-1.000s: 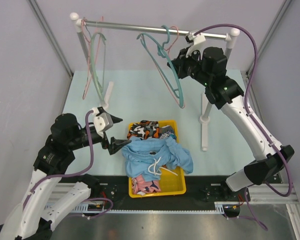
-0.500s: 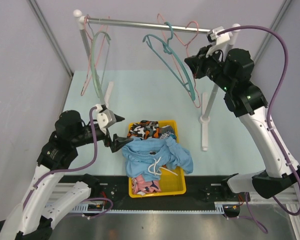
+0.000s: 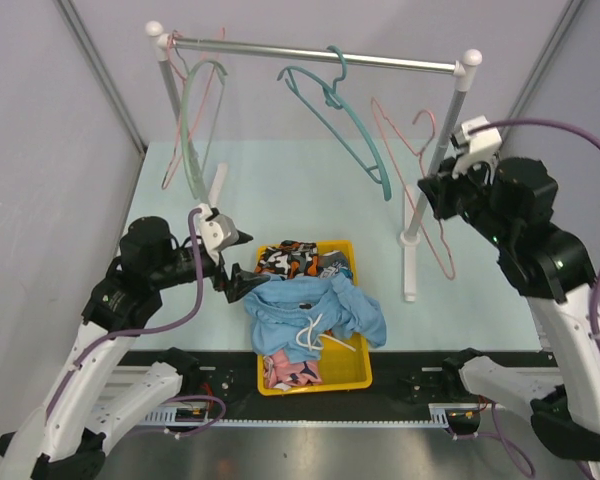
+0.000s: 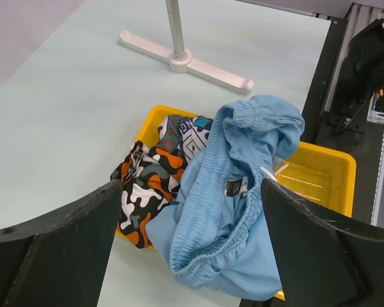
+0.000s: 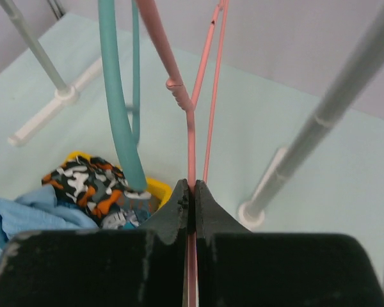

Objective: Place the shorts on the hanger

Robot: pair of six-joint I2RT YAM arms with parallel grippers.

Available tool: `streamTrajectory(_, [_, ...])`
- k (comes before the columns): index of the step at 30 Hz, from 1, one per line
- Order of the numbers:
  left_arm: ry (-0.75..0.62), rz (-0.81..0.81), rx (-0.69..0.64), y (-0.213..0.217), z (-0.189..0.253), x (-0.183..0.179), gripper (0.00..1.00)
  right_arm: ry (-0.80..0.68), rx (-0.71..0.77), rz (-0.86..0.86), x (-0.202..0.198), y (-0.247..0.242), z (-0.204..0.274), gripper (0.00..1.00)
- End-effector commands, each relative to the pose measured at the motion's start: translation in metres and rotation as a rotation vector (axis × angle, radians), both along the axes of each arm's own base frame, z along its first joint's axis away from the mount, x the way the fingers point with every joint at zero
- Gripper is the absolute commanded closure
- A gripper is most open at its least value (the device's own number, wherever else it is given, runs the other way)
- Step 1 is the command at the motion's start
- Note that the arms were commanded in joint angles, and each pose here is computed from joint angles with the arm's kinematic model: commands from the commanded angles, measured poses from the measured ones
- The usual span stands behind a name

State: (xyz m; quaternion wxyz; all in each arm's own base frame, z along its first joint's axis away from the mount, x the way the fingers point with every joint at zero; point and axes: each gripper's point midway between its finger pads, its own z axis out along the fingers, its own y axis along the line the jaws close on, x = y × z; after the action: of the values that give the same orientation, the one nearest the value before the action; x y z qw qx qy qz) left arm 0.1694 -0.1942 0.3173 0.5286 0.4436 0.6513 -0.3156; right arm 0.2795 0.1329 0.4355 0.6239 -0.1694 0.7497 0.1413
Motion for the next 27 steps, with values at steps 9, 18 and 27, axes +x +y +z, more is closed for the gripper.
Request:
streamTrajectory(9, [0.087,0.053,-0.026,-0.004,-0.016,0.010,0.06,0.254,-0.291,0.113,-0.118,-0.057,-0.101,1.00])
streamTrajectory(18, [0.084,0.046,0.035,0.003,-0.031,0.004,0.02,0.257,-0.373,0.412,-0.184,-0.048,-0.114,1.00])
streamTrajectory(27, [0.088,0.072,0.216,0.018,-0.068,0.018,0.13,0.138,-0.354,0.743,-0.215,-0.014,-0.080,1.00])
